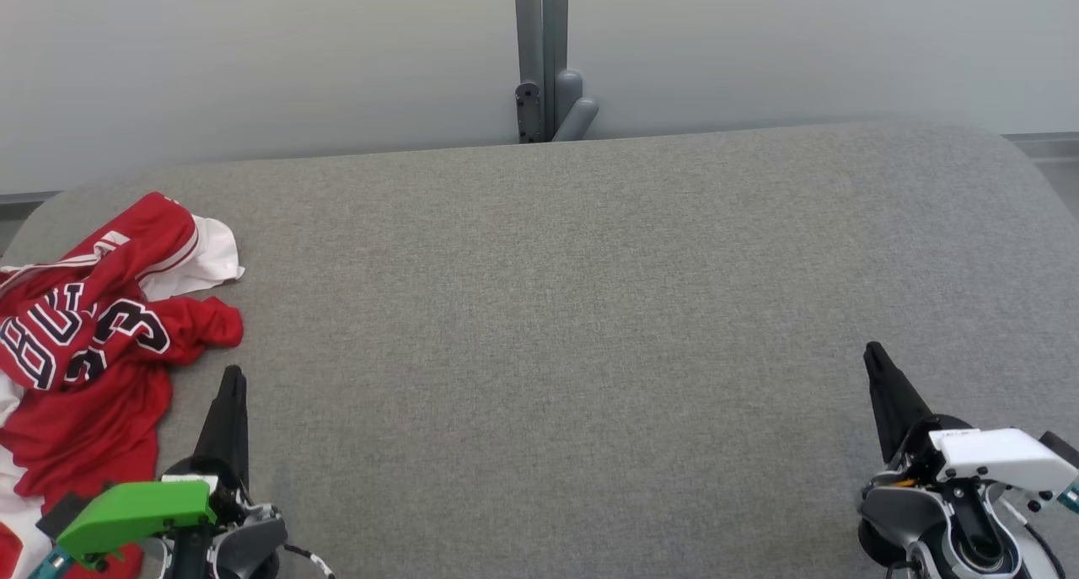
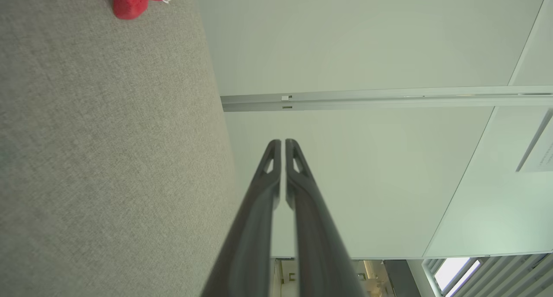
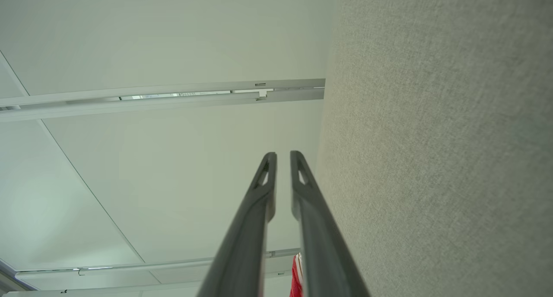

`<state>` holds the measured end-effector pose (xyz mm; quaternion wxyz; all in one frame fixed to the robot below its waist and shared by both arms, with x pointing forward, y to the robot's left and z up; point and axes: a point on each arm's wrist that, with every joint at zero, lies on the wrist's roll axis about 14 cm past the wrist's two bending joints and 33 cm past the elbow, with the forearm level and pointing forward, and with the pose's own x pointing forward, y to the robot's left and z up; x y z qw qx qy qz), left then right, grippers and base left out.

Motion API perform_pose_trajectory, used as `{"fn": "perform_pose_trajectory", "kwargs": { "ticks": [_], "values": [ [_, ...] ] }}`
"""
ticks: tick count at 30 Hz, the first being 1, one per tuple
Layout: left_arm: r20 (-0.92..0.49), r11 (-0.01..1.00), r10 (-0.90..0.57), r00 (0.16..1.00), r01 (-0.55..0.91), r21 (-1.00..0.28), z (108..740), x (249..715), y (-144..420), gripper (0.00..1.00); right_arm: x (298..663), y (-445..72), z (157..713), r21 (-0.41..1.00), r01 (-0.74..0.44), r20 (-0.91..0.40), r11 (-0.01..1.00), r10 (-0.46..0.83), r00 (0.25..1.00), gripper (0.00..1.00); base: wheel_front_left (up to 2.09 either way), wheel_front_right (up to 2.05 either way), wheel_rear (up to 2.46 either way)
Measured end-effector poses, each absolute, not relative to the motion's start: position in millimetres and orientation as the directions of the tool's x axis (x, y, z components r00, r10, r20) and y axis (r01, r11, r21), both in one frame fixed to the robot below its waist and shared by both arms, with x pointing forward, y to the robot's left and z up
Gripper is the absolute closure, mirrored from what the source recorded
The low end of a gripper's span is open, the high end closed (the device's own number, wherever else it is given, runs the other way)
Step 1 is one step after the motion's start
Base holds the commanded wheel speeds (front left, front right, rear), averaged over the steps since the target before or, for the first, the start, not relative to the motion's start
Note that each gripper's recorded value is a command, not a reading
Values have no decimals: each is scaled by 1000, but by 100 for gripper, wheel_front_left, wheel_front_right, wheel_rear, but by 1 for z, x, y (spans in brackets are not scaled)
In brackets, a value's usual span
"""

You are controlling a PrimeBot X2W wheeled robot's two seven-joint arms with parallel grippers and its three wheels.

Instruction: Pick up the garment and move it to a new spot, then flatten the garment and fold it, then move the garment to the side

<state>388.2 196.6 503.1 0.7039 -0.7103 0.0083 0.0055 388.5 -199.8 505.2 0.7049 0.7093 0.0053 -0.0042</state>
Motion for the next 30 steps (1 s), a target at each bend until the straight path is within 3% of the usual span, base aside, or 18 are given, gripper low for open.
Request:
{"fn": "perform_pose_trajectory", "kwargs": {
  "ticks": [5, 14, 30],
  "values": [
    [-88, -17, -4, 996, -88, -996, 480, 377, 194, 0, 377, -198, 482, 996, 83, -83, -17, -4, 997, 0, 0, 0, 0],
    [-90, 19, 7, 996, -90, -996, 479, 376, 190, 0, 376, -199, 484, 996, 77, -76, 42, -28, 997, 0, 0, 0, 0],
    [-83, 368, 16, 996, -83, -926, 483, 374, 189, 0, 380, -194, 517, 875, -10, 22, 484, -19, 1000, 0, 0, 0, 0]
  ]
}}
